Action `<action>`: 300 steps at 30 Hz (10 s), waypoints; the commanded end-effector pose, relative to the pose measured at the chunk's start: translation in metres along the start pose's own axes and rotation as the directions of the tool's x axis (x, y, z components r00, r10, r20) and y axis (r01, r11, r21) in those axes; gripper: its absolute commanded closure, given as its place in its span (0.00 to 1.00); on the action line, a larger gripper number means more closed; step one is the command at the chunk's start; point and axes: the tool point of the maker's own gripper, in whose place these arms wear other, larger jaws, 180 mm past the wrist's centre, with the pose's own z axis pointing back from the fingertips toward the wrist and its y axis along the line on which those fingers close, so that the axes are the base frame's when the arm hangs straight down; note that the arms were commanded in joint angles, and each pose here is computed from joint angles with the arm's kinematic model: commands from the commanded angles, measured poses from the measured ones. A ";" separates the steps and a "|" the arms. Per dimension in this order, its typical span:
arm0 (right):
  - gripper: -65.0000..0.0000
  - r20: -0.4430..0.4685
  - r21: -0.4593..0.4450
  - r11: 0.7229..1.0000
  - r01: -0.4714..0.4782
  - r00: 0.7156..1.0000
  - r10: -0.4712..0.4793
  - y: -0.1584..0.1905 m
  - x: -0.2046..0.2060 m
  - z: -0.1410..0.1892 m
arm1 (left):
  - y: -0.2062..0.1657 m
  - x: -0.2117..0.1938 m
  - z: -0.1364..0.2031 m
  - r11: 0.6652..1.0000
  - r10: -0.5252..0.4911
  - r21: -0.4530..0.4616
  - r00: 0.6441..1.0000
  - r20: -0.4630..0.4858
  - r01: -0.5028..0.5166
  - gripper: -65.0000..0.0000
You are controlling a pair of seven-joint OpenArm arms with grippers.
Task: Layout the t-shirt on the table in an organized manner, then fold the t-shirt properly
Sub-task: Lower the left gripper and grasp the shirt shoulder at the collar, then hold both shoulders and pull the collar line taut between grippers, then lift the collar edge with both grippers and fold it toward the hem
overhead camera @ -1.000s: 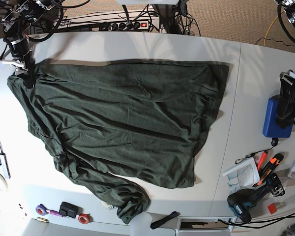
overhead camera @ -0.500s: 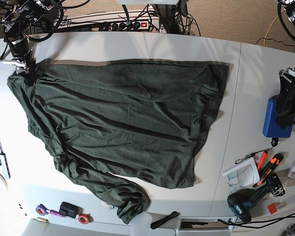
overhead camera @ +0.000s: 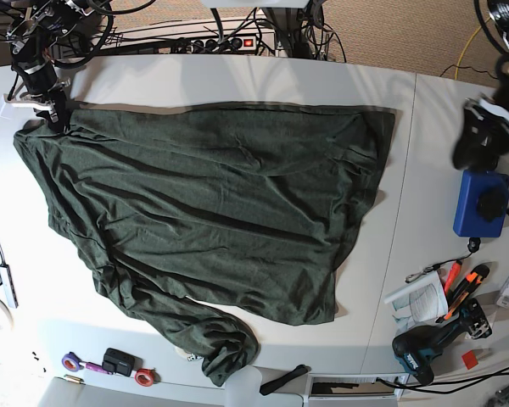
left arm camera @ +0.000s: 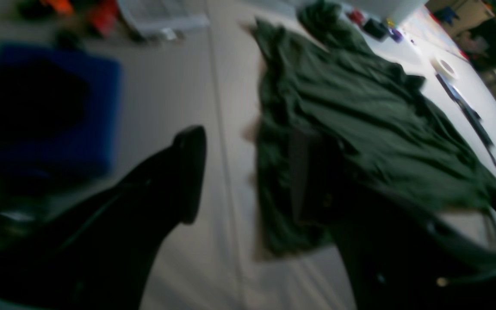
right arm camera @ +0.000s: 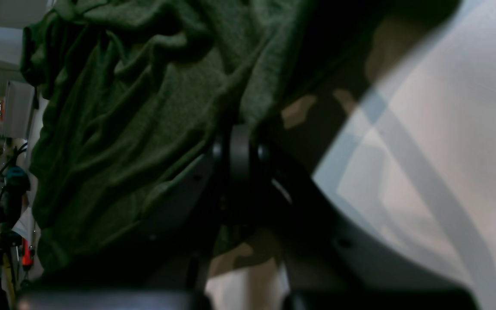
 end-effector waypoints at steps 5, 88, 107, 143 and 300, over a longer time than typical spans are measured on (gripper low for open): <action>1.00 0.025 0.031 0.998 -0.046 0.999 0.046 0.007 0.012 0.002 | -0.026 -0.027 -0.020 0.994 0.082 -0.065 0.995 -0.054 -0.086 0.50; 1.00 0.009 0.071 0.994 -0.082 0.997 0.081 0.012 0.018 0.008 | -0.030 -0.103 -0.059 0.987 0.084 0.149 0.976 -0.202 -0.054 0.40; 1.00 0.009 0.071 0.994 -0.082 0.997 0.081 0.012 0.018 0.008 | 0.004 -0.085 -0.036 0.958 0.177 0.250 0.974 -0.144 -0.138 0.40; 1.00 0.009 0.071 0.994 -0.082 0.997 0.081 0.012 0.018 0.008 | -0.031 -0.158 -0.050 0.936 0.351 0.101 0.876 -0.331 -0.337 0.40; 1.00 0.148 -0.081 0.954 -0.288 0.943 0.298 0.042 0.078 -0.027 | -0.066 -0.019 -0.103 0.961 0.136 -0.246 0.990 0.028 -0.125 1.00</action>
